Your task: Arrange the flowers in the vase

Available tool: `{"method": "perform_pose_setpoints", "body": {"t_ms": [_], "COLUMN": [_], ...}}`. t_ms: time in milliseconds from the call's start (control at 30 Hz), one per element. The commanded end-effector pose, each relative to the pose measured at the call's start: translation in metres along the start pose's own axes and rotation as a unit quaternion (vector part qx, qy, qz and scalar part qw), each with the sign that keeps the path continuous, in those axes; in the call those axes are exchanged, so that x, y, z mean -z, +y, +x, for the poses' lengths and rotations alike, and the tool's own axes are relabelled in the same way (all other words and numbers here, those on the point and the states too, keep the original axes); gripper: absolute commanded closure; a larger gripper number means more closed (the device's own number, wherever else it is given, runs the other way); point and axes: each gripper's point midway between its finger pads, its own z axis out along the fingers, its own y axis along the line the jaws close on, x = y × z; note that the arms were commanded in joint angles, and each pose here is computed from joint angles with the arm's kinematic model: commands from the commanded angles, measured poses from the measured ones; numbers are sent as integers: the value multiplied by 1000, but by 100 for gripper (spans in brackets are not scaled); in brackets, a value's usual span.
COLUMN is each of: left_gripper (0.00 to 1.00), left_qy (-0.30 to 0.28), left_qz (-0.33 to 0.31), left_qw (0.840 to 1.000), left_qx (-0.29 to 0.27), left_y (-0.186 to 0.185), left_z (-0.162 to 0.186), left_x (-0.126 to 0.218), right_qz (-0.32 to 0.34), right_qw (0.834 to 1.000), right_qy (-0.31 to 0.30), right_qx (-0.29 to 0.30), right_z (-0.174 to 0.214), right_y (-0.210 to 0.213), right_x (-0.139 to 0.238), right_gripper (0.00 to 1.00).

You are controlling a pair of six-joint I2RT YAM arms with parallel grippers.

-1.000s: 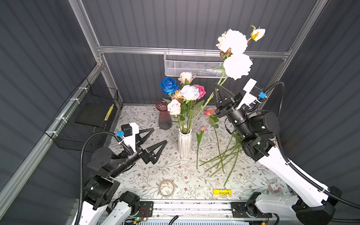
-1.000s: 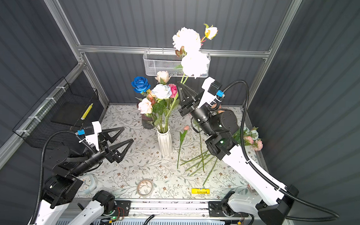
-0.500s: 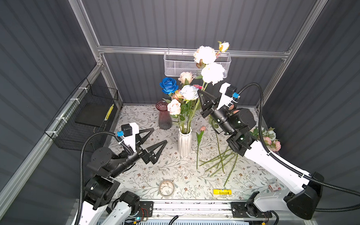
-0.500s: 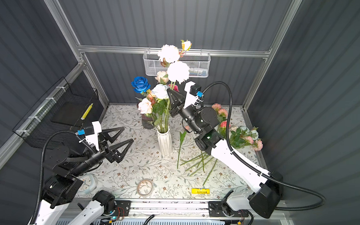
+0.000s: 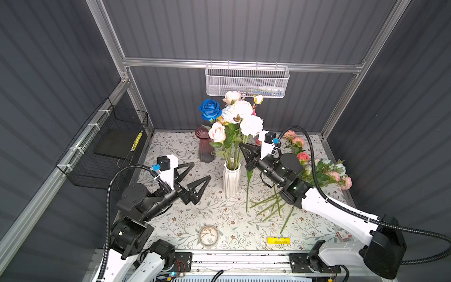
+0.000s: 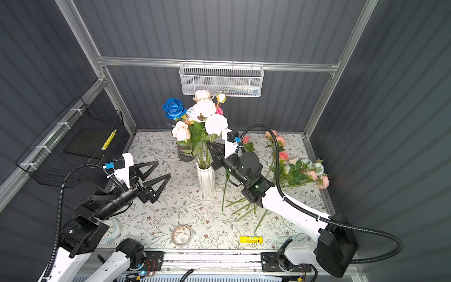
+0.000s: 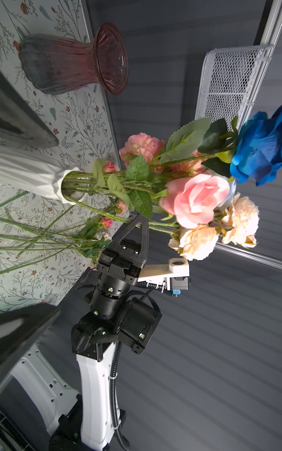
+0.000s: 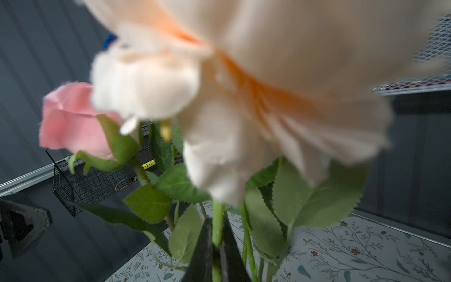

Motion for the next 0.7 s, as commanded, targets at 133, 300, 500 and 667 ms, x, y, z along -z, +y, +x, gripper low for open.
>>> {"method": "perform_pose_setpoints", "body": {"t_ms": [133,300,500,667], "left_gripper": [1,8,24,18], "left_qy": [-1,15,45,56], "left_qz": [-25,-59,-118,-133], "left_qw": [1000,998,991,987], "left_qx": [11,24,52,69], "left_y": [16,36,67,77], "left_z": [10,24,49,60], "left_x": [-8,-18,-31,-37], "right_qz": [0,6,5,7], "right_qw": [999,998,996,996], "right_qy": [45,63,90,91], "right_qx": [-9,-10,-13,-14], "right_z": [39,51,62,64], "right_y": [-4,-8,-8,-9], "right_x": [1,-2,-9,-2], "right_gripper": [89,84,82,55]}}
